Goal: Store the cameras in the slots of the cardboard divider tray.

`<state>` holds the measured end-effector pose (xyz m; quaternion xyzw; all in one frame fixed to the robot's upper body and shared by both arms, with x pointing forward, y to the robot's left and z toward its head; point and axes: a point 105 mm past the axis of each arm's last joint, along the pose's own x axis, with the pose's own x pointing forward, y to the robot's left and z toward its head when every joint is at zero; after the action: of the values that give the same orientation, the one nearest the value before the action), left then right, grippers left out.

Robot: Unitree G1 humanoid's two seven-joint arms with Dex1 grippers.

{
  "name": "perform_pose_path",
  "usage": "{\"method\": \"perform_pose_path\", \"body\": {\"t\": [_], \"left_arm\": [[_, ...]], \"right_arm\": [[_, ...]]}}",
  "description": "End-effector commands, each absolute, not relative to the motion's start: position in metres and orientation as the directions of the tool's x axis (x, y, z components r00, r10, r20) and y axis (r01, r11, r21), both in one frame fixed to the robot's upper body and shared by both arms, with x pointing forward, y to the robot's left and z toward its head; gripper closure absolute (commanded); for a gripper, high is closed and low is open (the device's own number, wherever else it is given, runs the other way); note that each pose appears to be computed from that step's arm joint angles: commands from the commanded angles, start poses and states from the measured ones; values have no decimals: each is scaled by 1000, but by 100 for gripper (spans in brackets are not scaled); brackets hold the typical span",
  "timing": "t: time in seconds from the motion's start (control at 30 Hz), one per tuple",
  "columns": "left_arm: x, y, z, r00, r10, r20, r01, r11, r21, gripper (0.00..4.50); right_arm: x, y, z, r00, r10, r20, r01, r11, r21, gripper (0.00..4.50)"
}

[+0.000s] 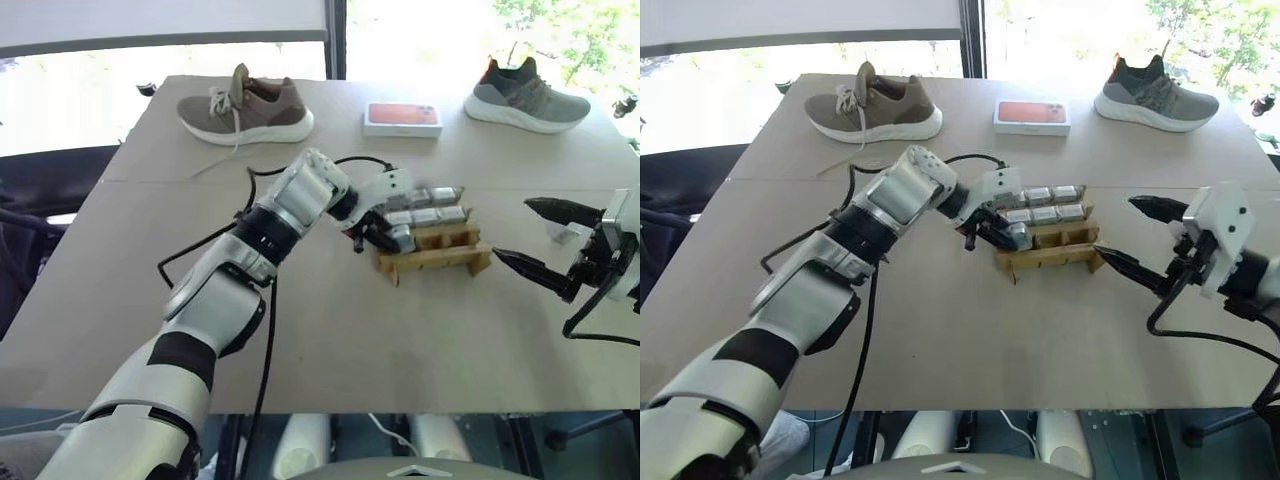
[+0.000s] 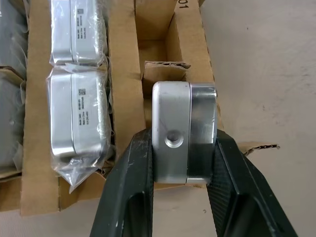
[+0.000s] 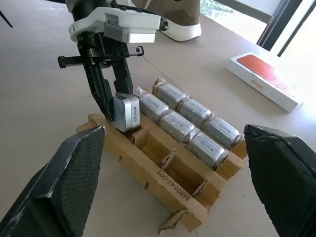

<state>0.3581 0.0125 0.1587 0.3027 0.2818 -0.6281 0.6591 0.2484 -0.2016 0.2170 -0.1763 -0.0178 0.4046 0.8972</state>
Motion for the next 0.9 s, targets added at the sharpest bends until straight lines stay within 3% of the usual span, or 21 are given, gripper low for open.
{"method": "perform_pose_path", "body": {"t": [0.03, 0.3, 0.57, 0.77, 0.9], "left_arm": [[358, 7, 167, 95, -614, -784, 995, 33, 95, 366], [363, 0, 166, 148, -601, -785, 989, 67, 135, 366], [373, 0, 165, 199, -579, -791, 979, 94, 178, 366], [377, -7, 168, 242, -579, -778, 970, 124, 209, 366], [369, -16, 178, 226, -625, -747, 974, 126, 188, 176]], "right_arm": [[241, -205, 230, 661, 744, -98, -713, 582, -391, 4], [231, -224, 229, 630, 753, -189, -749, 525, -404, 4], [245, -237, 253, 585, 780, -221, -770, 449, -453, 4], [247, -232, 252, 558, 799, -222, -785, 422, -455, 4], [244, -232, 249, 582, 786, -210, -771, 451, -450, 0]]}}
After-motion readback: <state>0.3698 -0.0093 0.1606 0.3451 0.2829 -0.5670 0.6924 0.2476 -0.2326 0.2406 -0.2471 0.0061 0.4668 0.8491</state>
